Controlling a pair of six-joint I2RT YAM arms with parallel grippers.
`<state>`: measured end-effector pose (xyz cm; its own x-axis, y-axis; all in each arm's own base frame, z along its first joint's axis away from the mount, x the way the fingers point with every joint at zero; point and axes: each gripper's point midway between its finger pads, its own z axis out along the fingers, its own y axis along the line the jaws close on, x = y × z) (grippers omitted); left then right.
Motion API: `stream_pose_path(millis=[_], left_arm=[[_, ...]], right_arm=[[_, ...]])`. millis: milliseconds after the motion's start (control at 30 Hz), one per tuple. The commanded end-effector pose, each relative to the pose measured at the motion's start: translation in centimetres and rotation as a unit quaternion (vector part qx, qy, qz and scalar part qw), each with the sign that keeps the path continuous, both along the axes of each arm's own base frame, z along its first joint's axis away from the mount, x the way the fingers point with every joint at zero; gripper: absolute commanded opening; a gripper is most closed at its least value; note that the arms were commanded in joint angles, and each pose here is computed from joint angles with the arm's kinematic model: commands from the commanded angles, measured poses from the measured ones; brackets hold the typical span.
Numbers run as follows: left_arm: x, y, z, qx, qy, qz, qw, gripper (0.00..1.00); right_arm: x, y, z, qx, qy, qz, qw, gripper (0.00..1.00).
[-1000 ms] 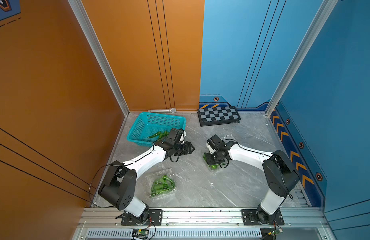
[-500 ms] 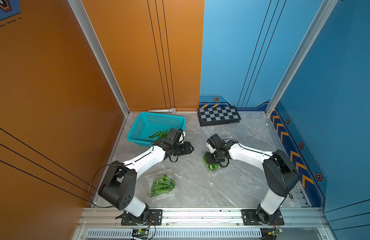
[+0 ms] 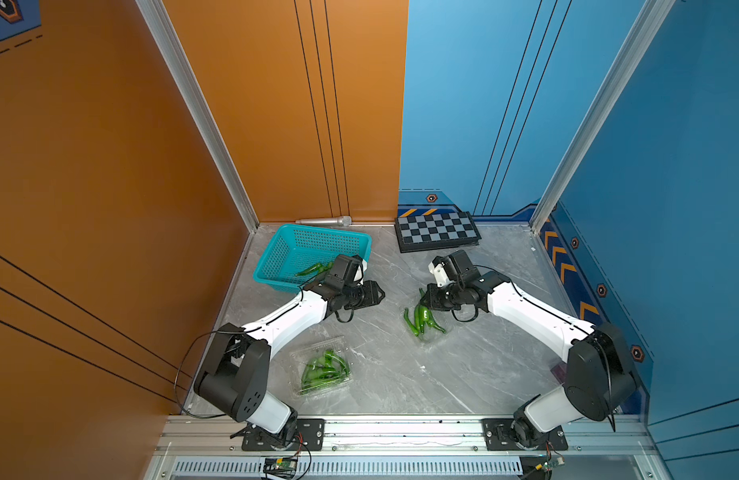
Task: Take small green peppers out of containers
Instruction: Pick up the green pepper from the packing box, then place the green pepper in the basket.
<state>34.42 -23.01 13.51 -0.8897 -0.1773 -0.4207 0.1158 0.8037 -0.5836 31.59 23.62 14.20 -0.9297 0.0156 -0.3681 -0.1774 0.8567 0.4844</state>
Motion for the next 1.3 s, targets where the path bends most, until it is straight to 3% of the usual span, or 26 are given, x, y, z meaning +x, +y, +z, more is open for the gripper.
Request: stream_pose_path(millis=[0,433,600,767,1000,1267], left_arm=[[0.2,0.1,1.6,-0.018,-0.015,-0.002,1.000,0.53],[0.9,3.8,4.7,-0.023,-0.051,0.041,0.998,0.53],[0.8,6.9,6.8,-0.017,-0.080,0.089,0.993,0.53],[-0.1,11.8,7.7,-0.002,-0.096,0.158,0.983,0.54],[-2.0,15.5,7.5,-0.011,-0.083,0.203,0.975,0.55],[-4.2,16.7,8.0,-0.023,-0.091,0.217,0.972,0.57]], right_arm=[[0.3,0.5,3.0,0.049,-0.013,-0.010,0.999,0.07],[1.7,0.6,10.5,0.121,-0.069,-0.014,0.990,0.08],[4.2,3.9,13.8,0.157,-0.105,0.012,0.982,0.08],[7.4,9.8,16.2,0.198,-0.132,0.062,0.969,0.09],[10.8,17.9,16.0,0.210,-0.159,0.124,0.957,0.10],[14.8,24.1,9.6,0.221,-0.135,0.137,0.956,0.14]])
